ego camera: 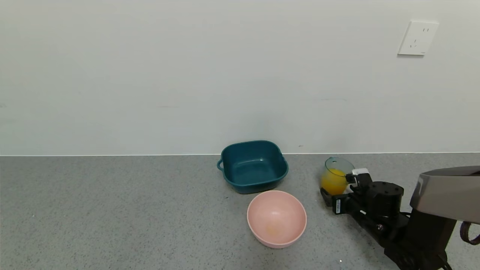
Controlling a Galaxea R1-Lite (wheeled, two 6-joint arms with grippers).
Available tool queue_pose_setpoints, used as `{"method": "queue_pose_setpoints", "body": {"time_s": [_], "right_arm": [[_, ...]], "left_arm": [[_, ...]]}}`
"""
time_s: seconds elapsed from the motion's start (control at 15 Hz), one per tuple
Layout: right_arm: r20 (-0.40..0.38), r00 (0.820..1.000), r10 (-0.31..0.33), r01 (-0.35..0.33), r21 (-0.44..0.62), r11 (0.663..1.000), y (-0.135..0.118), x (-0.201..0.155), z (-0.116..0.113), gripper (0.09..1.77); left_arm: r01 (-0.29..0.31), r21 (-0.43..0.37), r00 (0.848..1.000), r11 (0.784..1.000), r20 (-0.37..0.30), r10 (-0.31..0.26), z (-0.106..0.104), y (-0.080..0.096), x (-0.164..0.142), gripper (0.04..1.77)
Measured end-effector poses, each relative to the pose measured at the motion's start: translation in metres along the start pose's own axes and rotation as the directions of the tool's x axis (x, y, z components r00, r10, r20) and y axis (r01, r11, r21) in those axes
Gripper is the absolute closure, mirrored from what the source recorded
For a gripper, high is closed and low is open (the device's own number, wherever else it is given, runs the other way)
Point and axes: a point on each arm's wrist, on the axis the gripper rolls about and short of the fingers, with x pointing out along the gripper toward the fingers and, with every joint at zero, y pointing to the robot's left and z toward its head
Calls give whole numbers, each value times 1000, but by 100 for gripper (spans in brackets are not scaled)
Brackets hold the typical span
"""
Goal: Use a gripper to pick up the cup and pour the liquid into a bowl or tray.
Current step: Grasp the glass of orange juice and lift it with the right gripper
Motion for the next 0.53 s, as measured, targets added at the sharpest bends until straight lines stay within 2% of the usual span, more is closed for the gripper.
{"method": "queue_pose_setpoints", "body": {"time_s": [0.53], "right_arm": [[58,998,-32,30,33,999,3,16,-5,15]], "left_arm": [[0,0,1000,1000,0,0,0,0,0,9]]}}
